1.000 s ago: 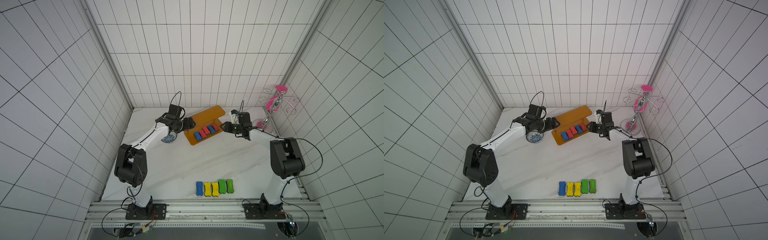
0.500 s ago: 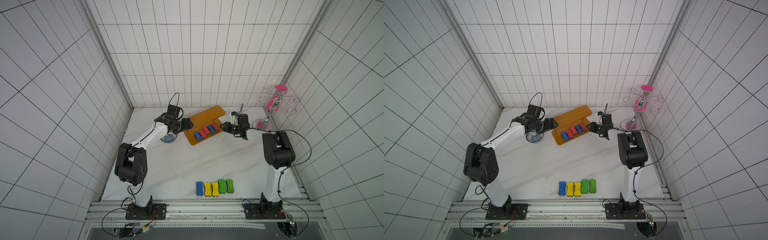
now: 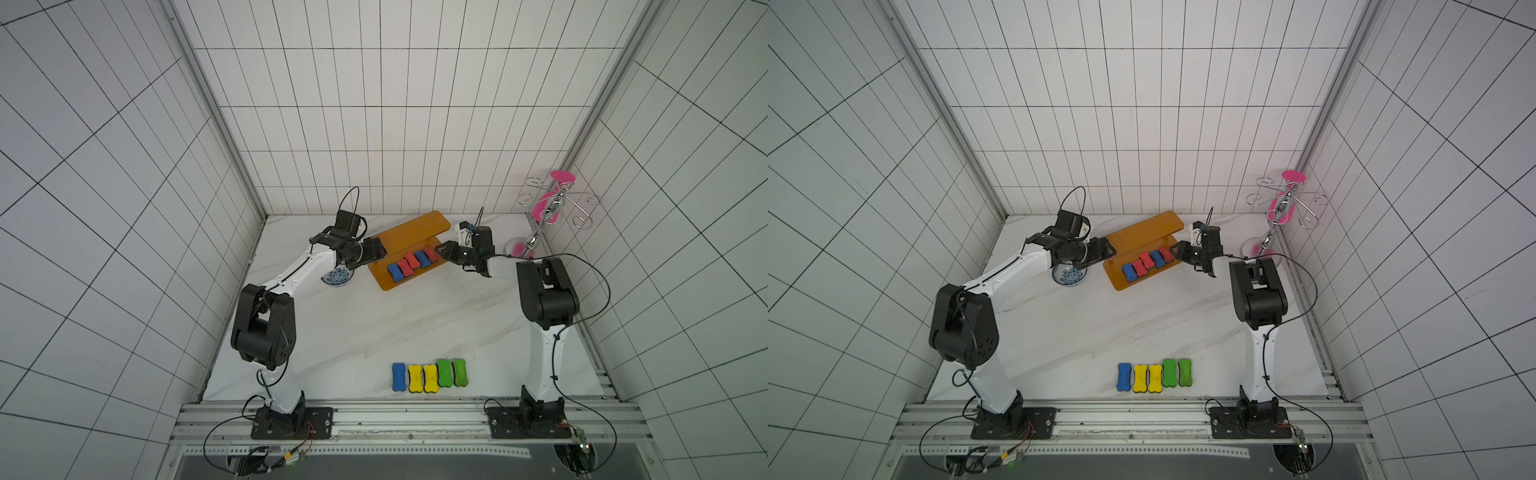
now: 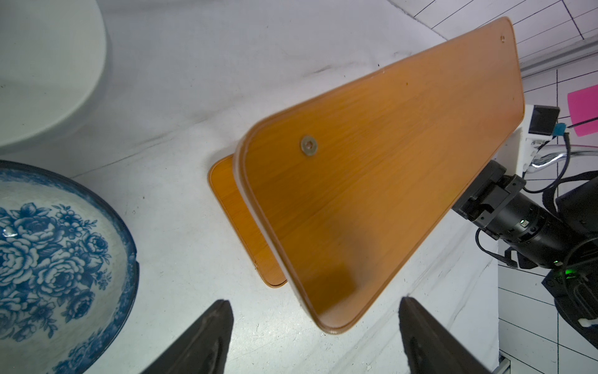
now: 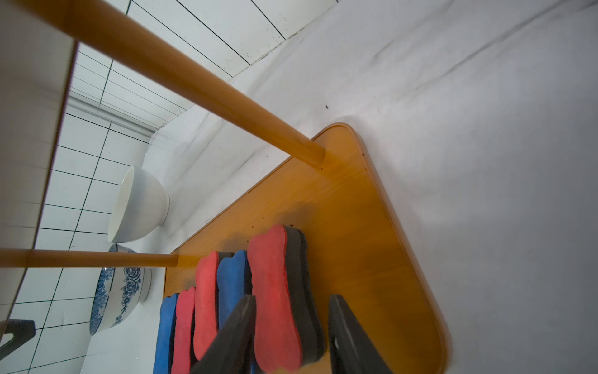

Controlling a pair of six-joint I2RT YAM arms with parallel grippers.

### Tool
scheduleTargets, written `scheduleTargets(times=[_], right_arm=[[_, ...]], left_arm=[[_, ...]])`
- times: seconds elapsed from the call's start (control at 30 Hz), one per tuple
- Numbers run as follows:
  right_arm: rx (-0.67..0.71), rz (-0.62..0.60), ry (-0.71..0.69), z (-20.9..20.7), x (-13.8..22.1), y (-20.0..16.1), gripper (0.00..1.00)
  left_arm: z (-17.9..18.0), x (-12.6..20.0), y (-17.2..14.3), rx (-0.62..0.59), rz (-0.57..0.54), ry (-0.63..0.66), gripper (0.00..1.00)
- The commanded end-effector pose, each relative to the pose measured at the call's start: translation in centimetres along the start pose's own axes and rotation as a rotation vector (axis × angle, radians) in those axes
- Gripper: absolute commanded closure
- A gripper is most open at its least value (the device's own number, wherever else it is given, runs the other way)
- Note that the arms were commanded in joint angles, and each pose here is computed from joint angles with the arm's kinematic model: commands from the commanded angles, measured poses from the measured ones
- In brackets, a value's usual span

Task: Remove the whiteboard erasers from the shelf
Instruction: Pick up the whiteboard eraser from the shelf.

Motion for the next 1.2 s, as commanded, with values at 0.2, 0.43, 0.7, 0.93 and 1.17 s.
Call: scheduleTargets(times=[0.2, 0.43, 0.7, 0.93, 1.17], right_arm=[[-0.020, 0.042, 0.015, -0.5, -2.1, -0.4, 0.59], [-0.018, 0.064, -0.009, -1.0, -2.5, -1.5, 0.59], [-0.021, 0.078, -0.060, -1.9, -2.3, -2.8, 0.61], [-0.028, 0.094, -0.095, -2.4, -2.0, -3.3, 0.82], [-0.041, 0.088, -0.062, -1.4, -0.8, -3.5, 1.00]], left_arm=[[0.3, -0.5, 0.3, 0.007, 0.005, -0.012, 0.16], [0.6, -0.5, 0.5, 0.020, 0.006, -0.020, 0.16], [0.8, -0.5, 0.5, 0.027, 0.006, -0.020, 0.17], [0.9, -0.4, 0.5, 0.030, 0.006, -0.015, 0.17], [1.3, -0.5, 0.5, 0.033, 0.009, -0.001, 0.17]])
Point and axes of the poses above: each gripper's point midway between its finger pads, its own x axis back along the fingers, its own z axis along the line the jaws close on, y = z × x, the point moved 9 cm from there along x, back along the fingers, and after that the axes turned 15 degrees about -x, right-handed, at the moved point
